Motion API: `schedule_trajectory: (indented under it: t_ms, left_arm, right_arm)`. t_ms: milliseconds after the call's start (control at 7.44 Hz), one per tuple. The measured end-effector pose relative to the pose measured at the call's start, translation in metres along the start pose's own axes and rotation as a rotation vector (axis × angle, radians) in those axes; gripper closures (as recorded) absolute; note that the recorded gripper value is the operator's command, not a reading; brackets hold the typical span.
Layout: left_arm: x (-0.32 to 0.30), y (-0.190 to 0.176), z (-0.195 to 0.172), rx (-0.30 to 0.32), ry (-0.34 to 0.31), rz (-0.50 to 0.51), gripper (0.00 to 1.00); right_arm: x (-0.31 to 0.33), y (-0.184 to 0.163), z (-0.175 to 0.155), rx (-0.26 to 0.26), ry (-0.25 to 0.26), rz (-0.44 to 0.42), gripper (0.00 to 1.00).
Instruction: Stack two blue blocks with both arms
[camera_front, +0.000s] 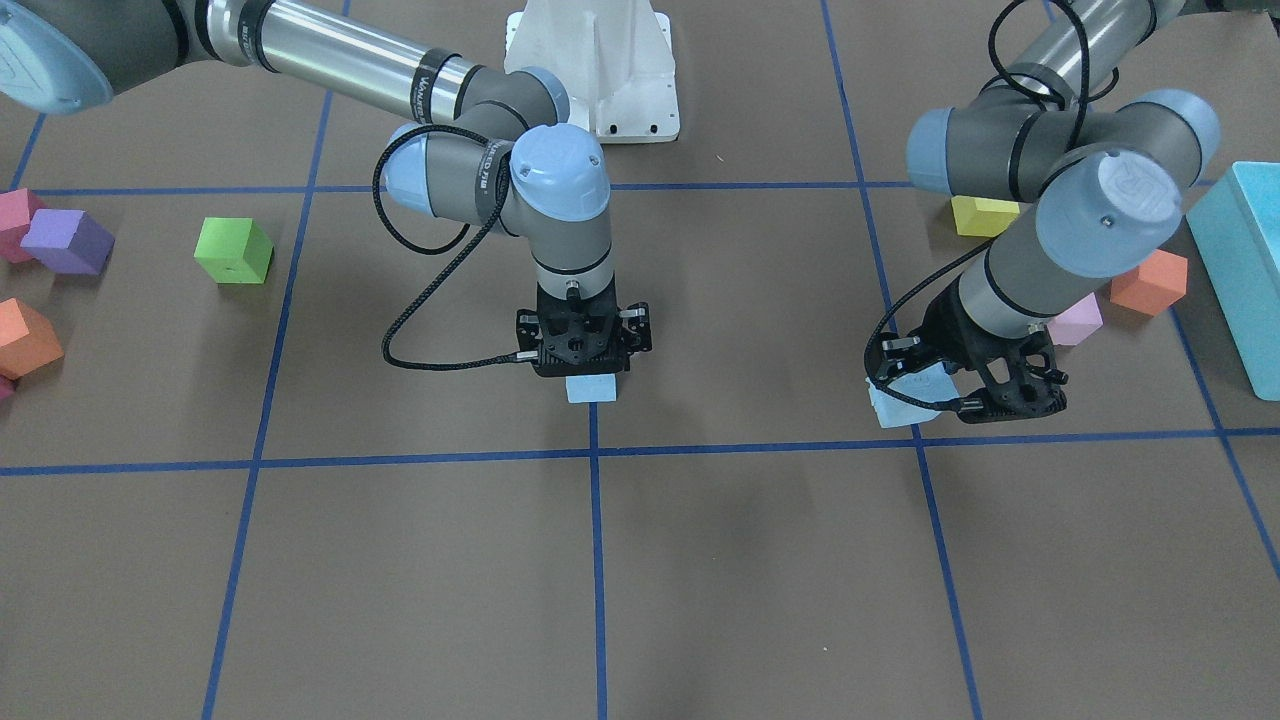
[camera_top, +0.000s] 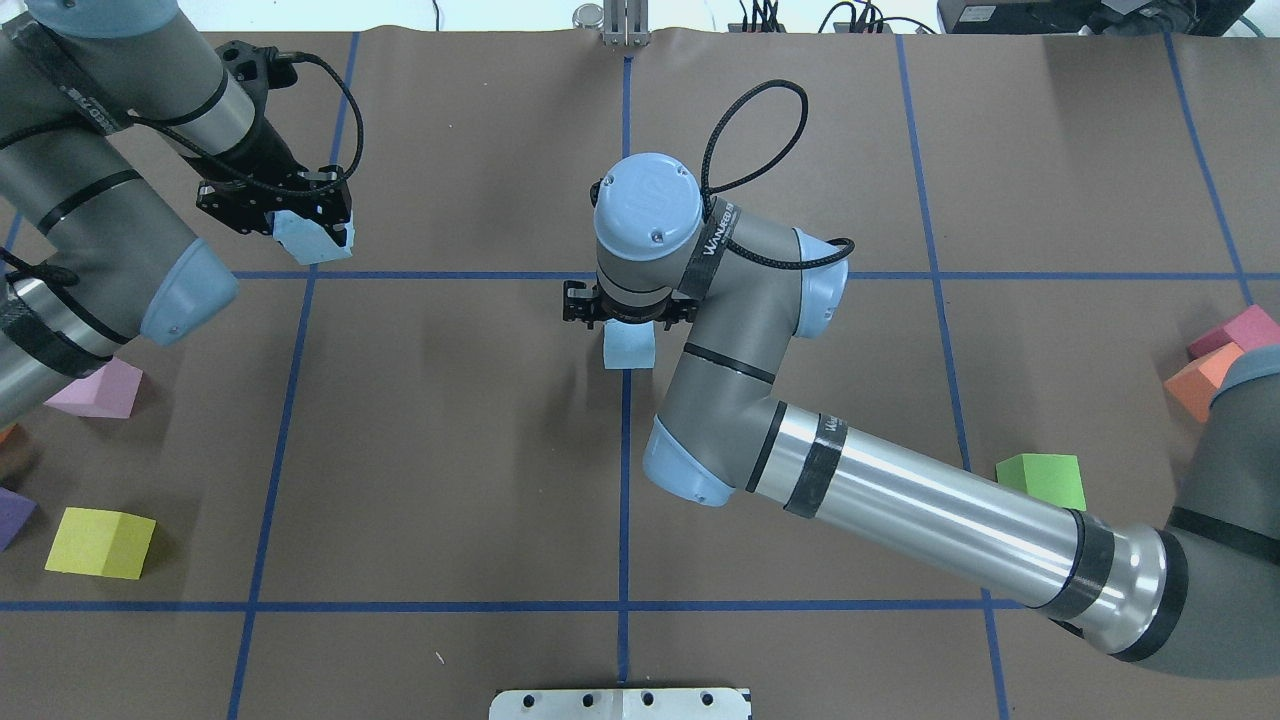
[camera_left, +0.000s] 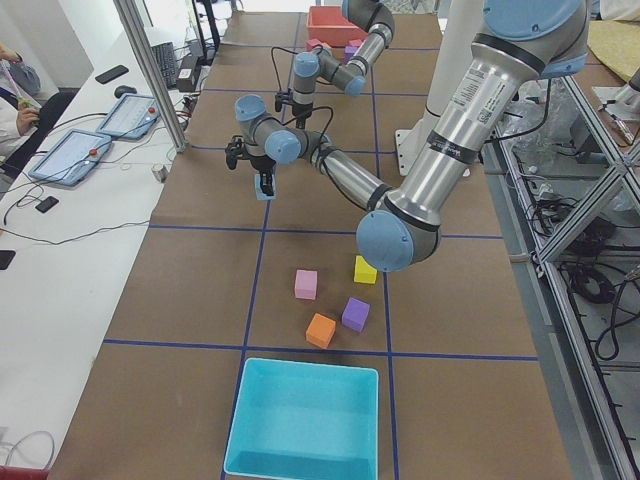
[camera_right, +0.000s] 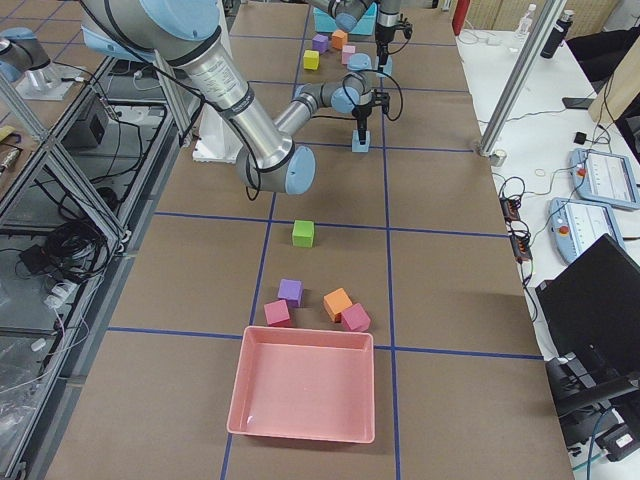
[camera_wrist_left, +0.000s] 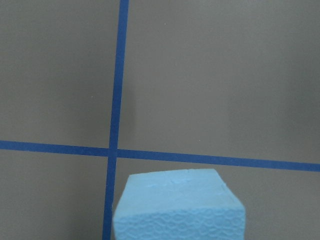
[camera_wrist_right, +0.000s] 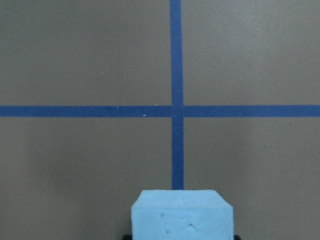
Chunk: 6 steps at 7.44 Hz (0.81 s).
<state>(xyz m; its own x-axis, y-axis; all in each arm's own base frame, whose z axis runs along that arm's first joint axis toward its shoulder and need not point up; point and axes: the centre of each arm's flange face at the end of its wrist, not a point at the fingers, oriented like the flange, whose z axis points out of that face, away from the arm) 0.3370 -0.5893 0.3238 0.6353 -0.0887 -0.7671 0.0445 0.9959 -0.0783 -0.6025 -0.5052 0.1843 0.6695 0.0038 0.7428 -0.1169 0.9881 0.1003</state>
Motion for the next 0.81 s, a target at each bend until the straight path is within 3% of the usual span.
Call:
schedule_trajectory:
  t_ms: [403, 806]
  left_arm:
    - [0.102, 0.021, 0.005, -0.023, 0.048, -0.014, 0.48]
    - [0.2, 0.052, 0.025, -0.005, 0.043, 0.045, 0.47]
  right_arm:
    - [0.059, -0.061, -0.046, 0.003, -0.05, 0.05, 0.0]
    - [0.135, -0.097, -0.054, 0.023, -0.02, -0.005, 0.0]
